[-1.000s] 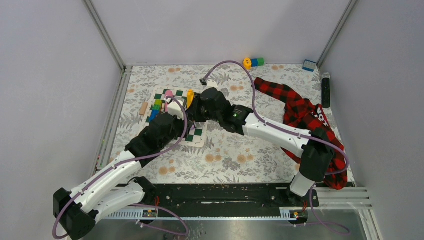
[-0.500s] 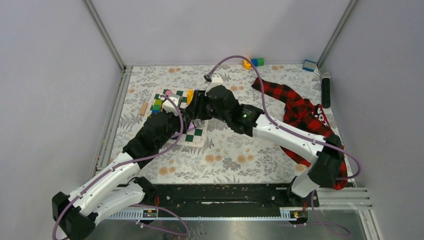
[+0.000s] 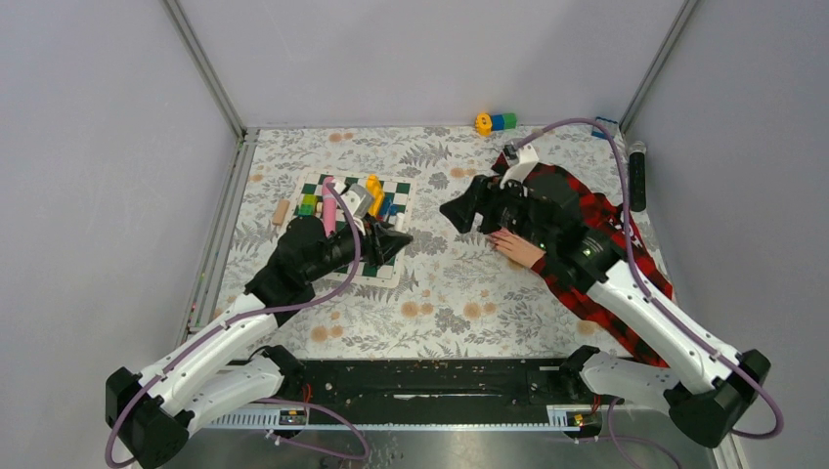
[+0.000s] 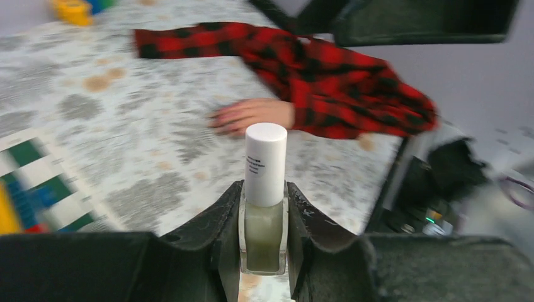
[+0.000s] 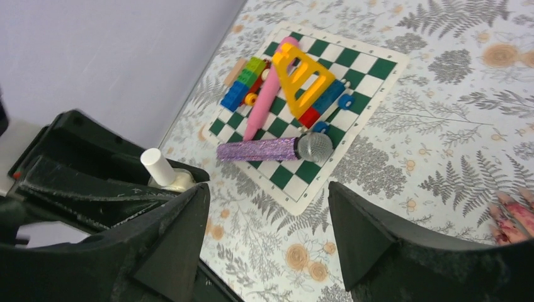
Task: Paint the nails
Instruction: Screw the nail polish bottle.
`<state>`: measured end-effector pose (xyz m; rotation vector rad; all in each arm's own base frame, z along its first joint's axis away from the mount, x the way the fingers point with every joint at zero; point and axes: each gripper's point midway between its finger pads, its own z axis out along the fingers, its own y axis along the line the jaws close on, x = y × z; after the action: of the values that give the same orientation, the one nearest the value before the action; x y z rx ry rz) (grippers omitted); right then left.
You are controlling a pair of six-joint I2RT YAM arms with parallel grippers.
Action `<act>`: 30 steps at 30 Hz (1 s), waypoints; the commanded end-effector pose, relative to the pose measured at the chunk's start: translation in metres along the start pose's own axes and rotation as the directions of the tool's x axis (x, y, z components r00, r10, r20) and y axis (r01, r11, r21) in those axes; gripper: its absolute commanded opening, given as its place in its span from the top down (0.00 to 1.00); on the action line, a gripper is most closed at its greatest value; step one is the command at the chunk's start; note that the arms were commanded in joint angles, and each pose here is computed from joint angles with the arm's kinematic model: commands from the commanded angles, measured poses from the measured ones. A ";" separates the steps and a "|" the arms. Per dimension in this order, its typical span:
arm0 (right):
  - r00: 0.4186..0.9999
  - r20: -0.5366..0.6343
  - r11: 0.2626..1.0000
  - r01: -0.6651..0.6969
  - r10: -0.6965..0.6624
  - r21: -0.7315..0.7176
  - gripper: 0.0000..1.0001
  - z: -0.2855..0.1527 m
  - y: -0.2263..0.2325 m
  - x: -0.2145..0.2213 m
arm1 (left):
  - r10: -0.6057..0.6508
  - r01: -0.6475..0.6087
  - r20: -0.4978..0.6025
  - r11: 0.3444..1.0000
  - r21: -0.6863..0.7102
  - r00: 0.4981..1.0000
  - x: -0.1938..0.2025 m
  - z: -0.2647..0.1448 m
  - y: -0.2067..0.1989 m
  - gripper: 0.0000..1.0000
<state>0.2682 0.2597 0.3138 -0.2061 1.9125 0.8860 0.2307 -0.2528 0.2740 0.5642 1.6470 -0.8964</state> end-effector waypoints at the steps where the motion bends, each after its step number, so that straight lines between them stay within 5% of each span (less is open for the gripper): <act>1: 0.982 0.169 0.938 0.136 -0.085 -0.318 0.23 -0.041 0.057 -0.033 | 0.011 -0.048 0.086 0.898 0.438 0.996 -0.043 -0.015 -0.084 1.00; 7: 0.937 0.338 0.673 0.304 -0.084 -0.674 0.18 -0.114 0.130 -0.041 | -0.002 -0.021 0.033 0.721 0.693 0.999 -0.047 -0.039 -0.130 1.00; 12: 0.951 0.292 0.493 0.301 -0.097 -0.817 0.19 -0.135 0.159 -0.036 | -0.021 0.008 0.006 0.604 0.797 1.000 -0.051 -0.059 -0.154 1.00; 23: 0.978 0.168 0.297 0.198 -0.121 -0.934 0.20 -0.139 0.188 -0.012 | -0.009 0.025 -0.024 0.522 0.853 1.000 -0.046 -0.070 -0.173 1.00; 30: 0.979 0.133 0.261 0.169 -0.153 -0.950 0.26 -0.136 0.194 -0.003 | -0.021 0.004 0.008 0.513 0.859 1.000 -0.052 -0.076 -0.176 1.00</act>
<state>0.1004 0.3152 0.4219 -1.0124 1.1492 1.8077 0.0777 -0.3003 0.3495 1.1767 1.2308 -1.7628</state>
